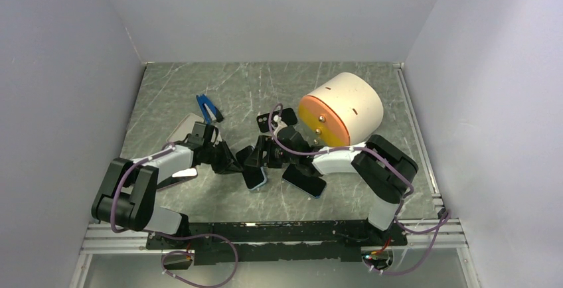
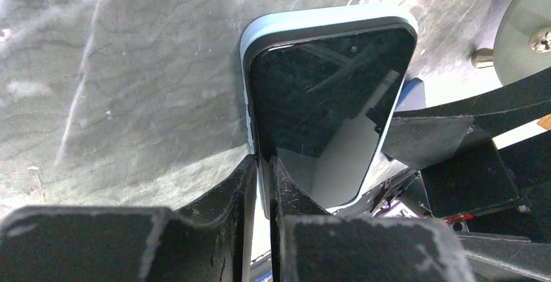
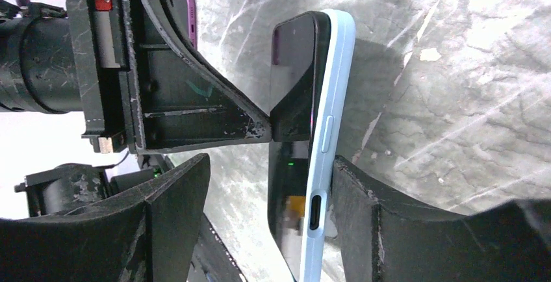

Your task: Put the phone into the phone case

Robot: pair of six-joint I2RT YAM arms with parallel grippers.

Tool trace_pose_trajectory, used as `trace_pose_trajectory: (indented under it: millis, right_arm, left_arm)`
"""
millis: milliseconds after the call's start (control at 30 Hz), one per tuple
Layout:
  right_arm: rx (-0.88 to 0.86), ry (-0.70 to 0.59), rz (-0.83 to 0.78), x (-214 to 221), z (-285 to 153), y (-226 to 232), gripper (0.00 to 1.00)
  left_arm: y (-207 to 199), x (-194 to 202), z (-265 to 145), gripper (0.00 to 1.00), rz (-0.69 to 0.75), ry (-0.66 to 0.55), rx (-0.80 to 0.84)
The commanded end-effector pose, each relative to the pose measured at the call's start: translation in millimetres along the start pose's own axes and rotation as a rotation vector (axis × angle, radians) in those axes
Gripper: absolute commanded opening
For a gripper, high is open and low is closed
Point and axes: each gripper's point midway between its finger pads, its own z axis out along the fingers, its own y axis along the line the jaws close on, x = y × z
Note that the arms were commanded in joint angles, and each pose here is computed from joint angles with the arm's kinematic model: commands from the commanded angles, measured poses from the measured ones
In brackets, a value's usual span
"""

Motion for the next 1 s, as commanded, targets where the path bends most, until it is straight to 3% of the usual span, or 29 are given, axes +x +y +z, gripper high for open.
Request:
trace_pose_trajectory:
  millis: [0,233,367,567,833,967]
  right_arm:
    - [-0.17,-0.013,-0.029,-10.8,-2.1,49.0,0.68]
    - [-0.079,0.007,-0.022,-5.3,5.0,28.1,0.57]
    - [-0.076,0.013,-0.02,-3.0,6.4,25.3,0.45]
    - [-0.076,0.026,-0.022,0.4,9.6,22.6,0.35]
    - [-0.113,0.008,-0.027,-4.3,2.4,30.7,0.01]
    - [-0.185,-0.023,-0.027,-11.7,-9.1,43.8,0.0]
  left_arm:
    - [-1.0,8.8,-1.2,0.15,0.016,0.02,0.012]
    - [0.6,10.2,-0.7,0.16,0.014,0.023,0.01]
    - [0.7,10.3,0.0,0.16,0.012,0.024,0.012]
    - [1.1,10.7,0.5,0.15,0.007,0.024,0.012]
    - [-7.6,7.6,-13.0,0.17,0.02,-0.007,0.019]
    - [-21.3,5.5,-31.1,0.25,0.034,-0.027,0.038]
